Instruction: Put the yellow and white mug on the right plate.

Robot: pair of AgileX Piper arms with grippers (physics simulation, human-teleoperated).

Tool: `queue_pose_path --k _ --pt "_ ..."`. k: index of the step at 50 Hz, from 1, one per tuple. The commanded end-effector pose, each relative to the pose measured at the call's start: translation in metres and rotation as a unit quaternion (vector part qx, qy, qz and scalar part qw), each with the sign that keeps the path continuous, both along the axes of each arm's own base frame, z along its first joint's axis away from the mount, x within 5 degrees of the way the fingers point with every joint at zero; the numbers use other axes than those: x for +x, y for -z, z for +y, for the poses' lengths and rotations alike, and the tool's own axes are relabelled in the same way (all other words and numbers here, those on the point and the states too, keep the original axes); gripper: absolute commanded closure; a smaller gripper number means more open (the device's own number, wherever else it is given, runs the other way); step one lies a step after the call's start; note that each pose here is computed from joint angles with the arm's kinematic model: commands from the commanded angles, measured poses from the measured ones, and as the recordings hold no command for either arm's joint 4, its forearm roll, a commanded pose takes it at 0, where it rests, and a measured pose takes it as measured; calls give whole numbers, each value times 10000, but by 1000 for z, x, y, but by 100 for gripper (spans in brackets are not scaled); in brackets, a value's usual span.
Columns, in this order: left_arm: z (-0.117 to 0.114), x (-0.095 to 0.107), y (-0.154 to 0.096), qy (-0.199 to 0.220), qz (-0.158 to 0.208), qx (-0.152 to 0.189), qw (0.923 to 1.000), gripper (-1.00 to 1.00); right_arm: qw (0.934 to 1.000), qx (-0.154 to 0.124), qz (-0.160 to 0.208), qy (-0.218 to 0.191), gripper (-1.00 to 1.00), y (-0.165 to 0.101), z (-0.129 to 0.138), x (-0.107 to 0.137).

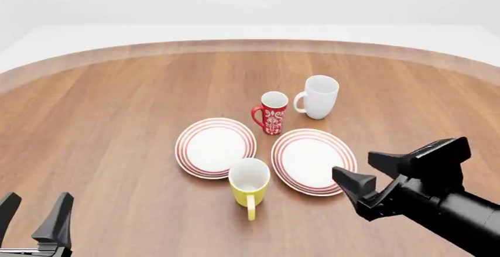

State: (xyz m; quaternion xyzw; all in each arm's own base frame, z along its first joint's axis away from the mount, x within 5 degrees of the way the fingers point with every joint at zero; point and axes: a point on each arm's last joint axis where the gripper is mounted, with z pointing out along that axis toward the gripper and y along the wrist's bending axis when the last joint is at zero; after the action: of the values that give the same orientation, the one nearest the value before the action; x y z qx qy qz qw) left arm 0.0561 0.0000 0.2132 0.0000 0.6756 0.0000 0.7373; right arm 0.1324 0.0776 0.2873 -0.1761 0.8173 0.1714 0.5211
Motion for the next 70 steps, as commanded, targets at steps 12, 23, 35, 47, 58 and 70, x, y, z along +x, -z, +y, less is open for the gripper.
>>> queue_pose_path --k 12,23,35,47,58,70 --pt "0 0 0 0 0 0 10000 -100 9971 72 708 -285 -100 -3 40 28" --pt "0 0 0 0 0 0 10000 -100 9934 311 1054 -334 -100 -4 59 34" --pt "0 0 0 0 0 0 10000 -100 9917 440 1139 -409 -100 -1 66 32" --pt "0 0 0 0 0 0 10000 -100 9917 440 1139 -409 -100 -1 66 32" --pt "0 0 0 0 0 0 10000 -100 9886 561 1332 -413 -100 8 78 36" --pt "0 0 0 0 0 0 10000 -100 9823 681 1737 -172 -100 29 89 48"
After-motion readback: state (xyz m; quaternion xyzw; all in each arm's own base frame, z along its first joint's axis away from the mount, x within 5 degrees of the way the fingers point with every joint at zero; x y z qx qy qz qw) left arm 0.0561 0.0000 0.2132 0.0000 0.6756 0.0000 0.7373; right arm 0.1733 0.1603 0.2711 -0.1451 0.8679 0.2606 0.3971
